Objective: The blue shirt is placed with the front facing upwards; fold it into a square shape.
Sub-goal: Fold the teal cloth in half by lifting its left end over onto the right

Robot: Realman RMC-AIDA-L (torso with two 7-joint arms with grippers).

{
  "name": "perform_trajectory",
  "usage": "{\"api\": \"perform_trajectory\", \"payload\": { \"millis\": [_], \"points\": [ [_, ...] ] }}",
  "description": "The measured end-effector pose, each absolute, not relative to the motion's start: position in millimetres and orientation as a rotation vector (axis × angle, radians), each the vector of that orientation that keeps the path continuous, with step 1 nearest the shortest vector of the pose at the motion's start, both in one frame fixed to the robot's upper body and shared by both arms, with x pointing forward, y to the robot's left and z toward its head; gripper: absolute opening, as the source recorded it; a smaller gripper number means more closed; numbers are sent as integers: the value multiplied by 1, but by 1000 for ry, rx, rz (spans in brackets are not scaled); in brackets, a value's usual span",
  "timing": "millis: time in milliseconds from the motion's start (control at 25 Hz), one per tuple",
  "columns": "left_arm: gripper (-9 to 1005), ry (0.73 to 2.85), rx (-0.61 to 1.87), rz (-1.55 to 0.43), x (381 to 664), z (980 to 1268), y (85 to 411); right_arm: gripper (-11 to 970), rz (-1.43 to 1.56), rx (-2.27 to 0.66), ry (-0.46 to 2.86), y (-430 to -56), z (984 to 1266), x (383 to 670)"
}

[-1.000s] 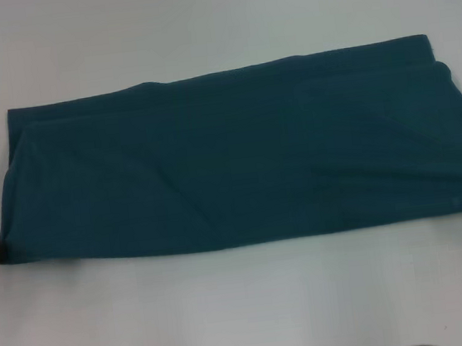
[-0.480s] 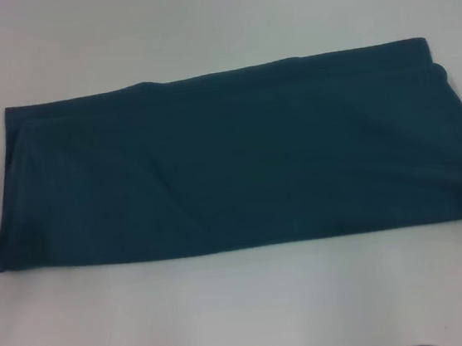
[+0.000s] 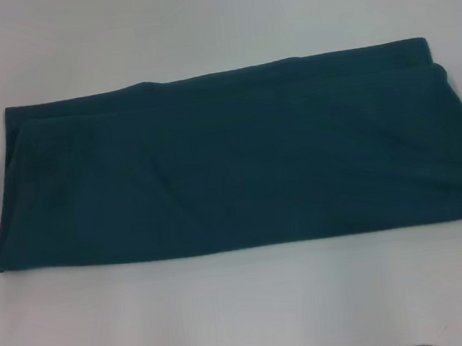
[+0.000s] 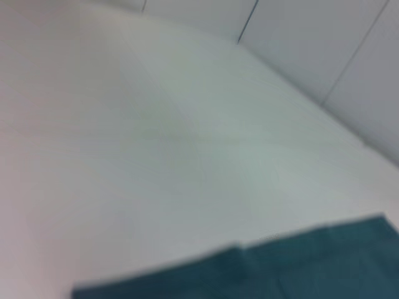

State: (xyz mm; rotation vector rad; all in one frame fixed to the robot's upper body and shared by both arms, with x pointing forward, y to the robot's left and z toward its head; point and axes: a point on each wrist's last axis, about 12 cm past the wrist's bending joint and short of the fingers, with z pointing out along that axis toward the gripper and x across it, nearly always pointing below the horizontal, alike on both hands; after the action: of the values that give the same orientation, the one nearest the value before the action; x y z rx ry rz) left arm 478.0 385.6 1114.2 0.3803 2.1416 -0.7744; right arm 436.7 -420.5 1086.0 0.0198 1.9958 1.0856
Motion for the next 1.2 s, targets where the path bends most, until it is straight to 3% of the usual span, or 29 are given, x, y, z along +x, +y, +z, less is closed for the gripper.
{"api": "perform_trajectory", "payload": {
  "millis": [200, 400, 920, 1200],
  "points": [
    [619, 2083, 369, -785, 504, 1112, 368, 549, 1104, -43, 1971, -403, 1090, 470],
    [664, 2115, 368, -774, 524, 1098, 351, 565, 1097, -88, 1970, -387, 1093, 501],
    [665, 2122, 376, -802, 533, 1086, 331, 518, 1056, -133, 2154, -355, 1079, 535],
    [665, 2114, 392, -807, 533, 1085, 326, 382, 990, -96, 2280, -346, 1066, 546]
  ]
}}
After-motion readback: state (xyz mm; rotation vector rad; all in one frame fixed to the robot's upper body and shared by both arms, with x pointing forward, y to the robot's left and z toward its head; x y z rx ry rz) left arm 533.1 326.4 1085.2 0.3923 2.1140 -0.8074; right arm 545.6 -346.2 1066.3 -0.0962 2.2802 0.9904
